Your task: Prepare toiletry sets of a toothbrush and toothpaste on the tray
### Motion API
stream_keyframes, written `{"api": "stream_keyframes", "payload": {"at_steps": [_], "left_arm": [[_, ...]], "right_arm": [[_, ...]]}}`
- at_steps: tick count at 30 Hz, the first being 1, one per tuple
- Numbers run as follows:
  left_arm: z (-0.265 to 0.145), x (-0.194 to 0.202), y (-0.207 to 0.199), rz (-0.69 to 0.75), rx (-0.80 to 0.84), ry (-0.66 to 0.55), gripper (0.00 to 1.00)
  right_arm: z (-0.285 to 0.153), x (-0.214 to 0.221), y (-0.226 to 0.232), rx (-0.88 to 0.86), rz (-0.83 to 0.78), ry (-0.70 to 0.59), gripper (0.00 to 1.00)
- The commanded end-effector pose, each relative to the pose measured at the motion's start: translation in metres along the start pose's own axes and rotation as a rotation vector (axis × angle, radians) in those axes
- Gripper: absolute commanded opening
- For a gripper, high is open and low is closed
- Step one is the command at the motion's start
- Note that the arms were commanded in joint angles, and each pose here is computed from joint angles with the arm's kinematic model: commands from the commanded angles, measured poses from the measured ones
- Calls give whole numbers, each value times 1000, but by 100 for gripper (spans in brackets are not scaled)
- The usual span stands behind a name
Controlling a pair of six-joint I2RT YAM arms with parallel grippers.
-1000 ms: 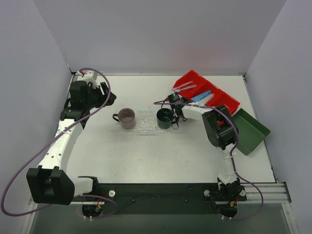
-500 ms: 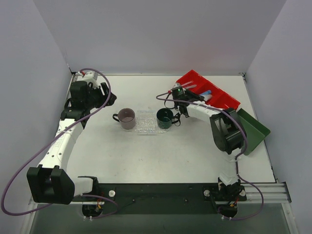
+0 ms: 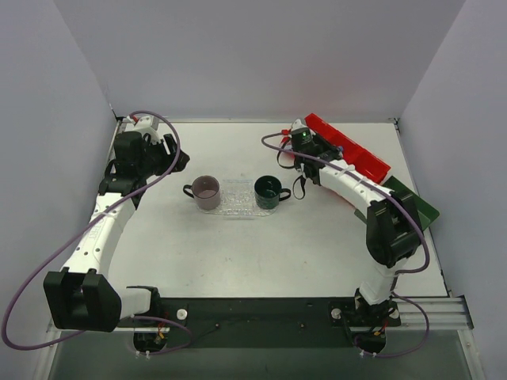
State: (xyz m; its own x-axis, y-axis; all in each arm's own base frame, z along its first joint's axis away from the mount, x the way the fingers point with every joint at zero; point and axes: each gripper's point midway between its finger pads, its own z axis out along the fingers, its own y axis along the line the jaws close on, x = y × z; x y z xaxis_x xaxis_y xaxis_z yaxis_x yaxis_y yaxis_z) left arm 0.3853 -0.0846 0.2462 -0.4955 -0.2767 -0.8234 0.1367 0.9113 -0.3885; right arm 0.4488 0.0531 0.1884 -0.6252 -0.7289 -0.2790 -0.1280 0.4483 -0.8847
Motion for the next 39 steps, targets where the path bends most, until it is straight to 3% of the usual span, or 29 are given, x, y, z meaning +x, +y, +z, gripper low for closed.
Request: {"api": "stream_keyframes", "payload": {"at_steps": [1,13,20,24,32,39], "left_arm": [[-1,-14,-4,17,26,-51,68],[-3,-16,-5,33,24,-60,66],[-5,-13,-30,82,122,-57,65],[-14,-12,-68,165,256,-77,65],[-51,25,-167,315,673,-47,67],[-88,63,-226,349,1012,24,70]], "right_arm": [[-19,3,-44,18,167,-23,0],[-57,4,-77,-77,381,-131,0],[-101,2,-89,-255,544,-246,0],[-136,-6,-89,-406,616,-345,0],[-197,-7,-83,-644,671,-459,0],[-247,-15,-64,-877,683,-545,0]]}}
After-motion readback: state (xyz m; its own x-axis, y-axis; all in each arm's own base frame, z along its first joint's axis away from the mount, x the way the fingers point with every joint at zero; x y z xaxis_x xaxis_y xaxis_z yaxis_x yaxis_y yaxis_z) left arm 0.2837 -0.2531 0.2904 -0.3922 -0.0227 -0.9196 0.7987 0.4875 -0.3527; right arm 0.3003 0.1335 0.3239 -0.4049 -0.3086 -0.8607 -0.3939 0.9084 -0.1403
